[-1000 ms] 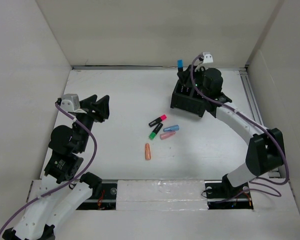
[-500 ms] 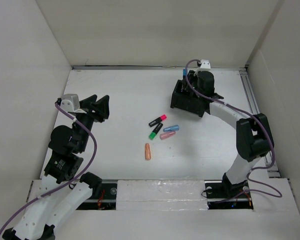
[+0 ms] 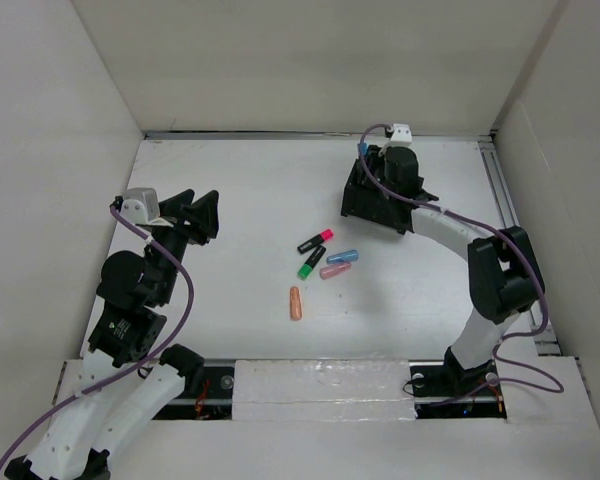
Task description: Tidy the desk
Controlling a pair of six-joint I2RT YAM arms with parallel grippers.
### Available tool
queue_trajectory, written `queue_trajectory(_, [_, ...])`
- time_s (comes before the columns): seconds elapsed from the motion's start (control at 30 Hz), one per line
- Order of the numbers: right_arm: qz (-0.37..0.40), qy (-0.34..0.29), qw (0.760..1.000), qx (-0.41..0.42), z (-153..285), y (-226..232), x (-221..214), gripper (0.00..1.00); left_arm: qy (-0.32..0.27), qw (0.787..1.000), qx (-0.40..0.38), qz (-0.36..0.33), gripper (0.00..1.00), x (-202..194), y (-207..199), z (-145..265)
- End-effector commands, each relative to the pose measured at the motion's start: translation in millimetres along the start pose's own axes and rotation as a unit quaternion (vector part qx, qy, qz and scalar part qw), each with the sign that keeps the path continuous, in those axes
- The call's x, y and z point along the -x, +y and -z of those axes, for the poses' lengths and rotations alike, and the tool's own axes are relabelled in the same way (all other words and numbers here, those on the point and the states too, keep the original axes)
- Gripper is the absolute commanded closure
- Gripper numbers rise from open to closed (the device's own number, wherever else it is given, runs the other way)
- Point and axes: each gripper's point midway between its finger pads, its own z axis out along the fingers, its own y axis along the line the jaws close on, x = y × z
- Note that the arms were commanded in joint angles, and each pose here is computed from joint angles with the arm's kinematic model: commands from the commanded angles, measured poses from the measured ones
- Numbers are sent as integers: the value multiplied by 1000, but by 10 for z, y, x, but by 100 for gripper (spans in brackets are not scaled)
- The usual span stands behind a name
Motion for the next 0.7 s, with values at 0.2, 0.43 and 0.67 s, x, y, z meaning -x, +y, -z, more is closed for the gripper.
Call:
queue_trajectory(0.2, [-3,-44,999,-16,107,29,292,39,-27,1000,-13,6,52,143,-57,4])
queue_trajectory(0.43, [-13,-55,998,35,522,447,367,83,-24,1000,-14,6,52,125,-65,-12])
queue_trajectory(0.67, [-18,54,993,108,1072,1156,-751,100,-24,1000,-15,8,52,129,-70,-8])
